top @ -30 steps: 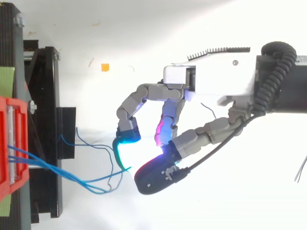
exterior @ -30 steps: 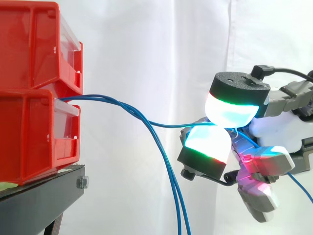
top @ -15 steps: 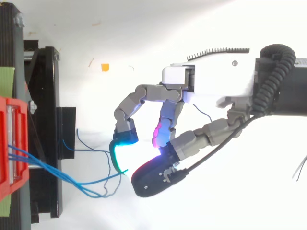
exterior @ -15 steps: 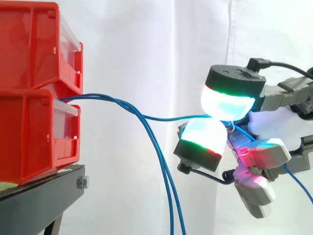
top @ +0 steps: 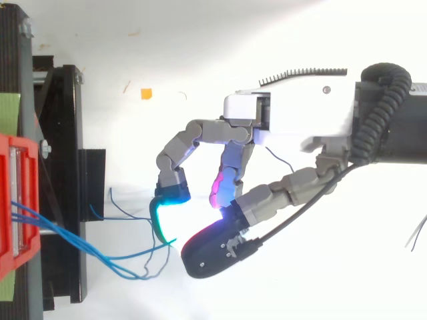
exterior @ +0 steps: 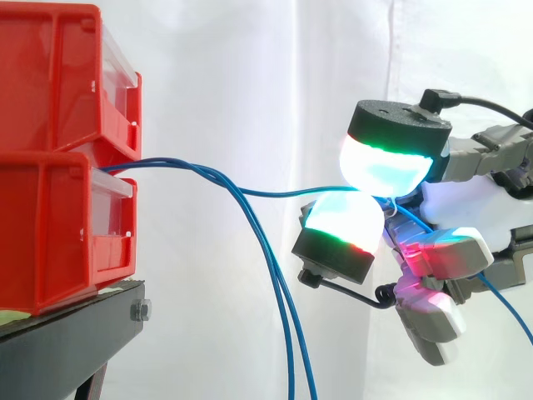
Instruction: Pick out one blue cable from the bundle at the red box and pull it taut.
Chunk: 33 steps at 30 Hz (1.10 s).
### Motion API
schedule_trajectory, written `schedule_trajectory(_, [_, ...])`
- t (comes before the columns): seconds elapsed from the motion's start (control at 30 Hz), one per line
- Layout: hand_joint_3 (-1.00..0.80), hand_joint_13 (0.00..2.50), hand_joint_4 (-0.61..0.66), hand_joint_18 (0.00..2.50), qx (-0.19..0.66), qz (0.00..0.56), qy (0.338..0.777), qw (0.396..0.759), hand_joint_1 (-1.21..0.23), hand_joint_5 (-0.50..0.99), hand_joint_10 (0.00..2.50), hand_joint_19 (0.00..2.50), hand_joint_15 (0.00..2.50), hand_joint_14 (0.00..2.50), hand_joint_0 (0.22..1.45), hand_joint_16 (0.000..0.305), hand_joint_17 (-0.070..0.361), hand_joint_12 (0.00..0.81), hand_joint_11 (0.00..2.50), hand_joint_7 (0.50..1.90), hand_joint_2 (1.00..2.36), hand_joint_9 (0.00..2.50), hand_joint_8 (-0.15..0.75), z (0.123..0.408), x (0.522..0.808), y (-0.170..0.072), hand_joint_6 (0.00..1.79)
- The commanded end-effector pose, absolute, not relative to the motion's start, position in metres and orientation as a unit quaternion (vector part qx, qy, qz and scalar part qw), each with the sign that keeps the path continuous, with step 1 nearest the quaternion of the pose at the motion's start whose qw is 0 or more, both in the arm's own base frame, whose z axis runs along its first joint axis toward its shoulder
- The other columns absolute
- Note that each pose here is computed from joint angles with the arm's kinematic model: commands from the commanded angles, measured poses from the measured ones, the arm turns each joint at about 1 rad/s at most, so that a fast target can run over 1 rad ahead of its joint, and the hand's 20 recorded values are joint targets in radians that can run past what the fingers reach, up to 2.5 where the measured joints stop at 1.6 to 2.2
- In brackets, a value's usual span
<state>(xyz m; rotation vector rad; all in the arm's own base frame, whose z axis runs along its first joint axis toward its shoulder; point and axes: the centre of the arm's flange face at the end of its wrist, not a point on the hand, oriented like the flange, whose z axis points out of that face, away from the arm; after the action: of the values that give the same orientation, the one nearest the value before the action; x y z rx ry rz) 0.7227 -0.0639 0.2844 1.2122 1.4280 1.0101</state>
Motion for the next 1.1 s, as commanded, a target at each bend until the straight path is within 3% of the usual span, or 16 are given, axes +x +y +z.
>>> schedule_trajectory(0.0, [-0.12,1.2,-0.06,1.02,0.498,0.415,0.586,0.486,-0.77,-0.06,0.03,0.56,0.6,0.02,0.61,0.053,0.12,0.387,0.76,1.09,1.02,1.46,0.314,0.2849,0.7229,-0.0636,0.91])
schedule_trajectory(1.07, [-0.12,1.2,-0.07,1.01,0.499,0.414,0.586,0.486,-0.78,-0.06,0.02,0.55,0.61,0.02,0.61,0.054,0.121,0.387,0.75,1.09,1.02,1.44,0.318,0.2838,0.723,-0.0647,0.91])
